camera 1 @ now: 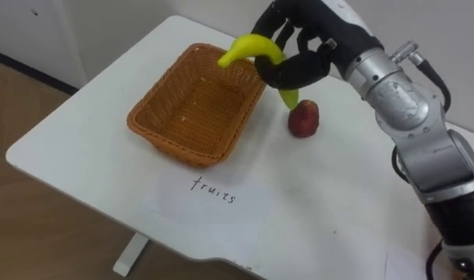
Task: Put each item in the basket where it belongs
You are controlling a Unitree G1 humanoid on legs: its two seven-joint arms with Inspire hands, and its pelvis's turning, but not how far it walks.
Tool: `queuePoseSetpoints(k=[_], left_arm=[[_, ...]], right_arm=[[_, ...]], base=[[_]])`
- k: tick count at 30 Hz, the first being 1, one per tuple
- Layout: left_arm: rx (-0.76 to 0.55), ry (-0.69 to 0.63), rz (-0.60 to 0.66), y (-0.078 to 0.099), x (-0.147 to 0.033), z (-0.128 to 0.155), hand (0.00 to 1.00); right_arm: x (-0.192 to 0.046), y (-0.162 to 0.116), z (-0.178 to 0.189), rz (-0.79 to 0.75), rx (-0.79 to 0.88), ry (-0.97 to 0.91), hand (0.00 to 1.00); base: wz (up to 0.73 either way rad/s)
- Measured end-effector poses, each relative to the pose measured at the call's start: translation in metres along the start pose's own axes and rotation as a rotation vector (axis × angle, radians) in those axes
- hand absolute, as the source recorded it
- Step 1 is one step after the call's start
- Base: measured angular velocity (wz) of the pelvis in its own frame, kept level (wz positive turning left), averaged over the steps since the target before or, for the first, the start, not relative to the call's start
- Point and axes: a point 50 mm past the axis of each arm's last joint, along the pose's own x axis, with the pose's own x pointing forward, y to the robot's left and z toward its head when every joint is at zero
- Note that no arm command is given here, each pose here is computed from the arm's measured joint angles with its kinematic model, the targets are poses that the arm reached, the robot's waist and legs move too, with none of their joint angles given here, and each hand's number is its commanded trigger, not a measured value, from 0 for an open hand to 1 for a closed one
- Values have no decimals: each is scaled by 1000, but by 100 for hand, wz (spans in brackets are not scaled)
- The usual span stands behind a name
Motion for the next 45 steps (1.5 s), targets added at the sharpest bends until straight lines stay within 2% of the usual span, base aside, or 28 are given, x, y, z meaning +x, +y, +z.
queuePoseSetpoints(k=[12, 22, 36, 45], left_arm=[[21, 11, -14, -3, -1, -4, 0], [64, 16, -55, -5, -1, -6, 0], [85, -14, -47, -2, 0, -1, 0], [97, 10, -55, -5, -3, -11, 0]], right_arm=[[13, 16, -5, -38, 54, 31, 100], [14, 33, -1, 18, 54, 19, 100], [14, 32, 3, -59, 87, -18, 100], [15, 40, 7, -64, 32, -33, 100]], base=[[5], [5], [5], [0]])
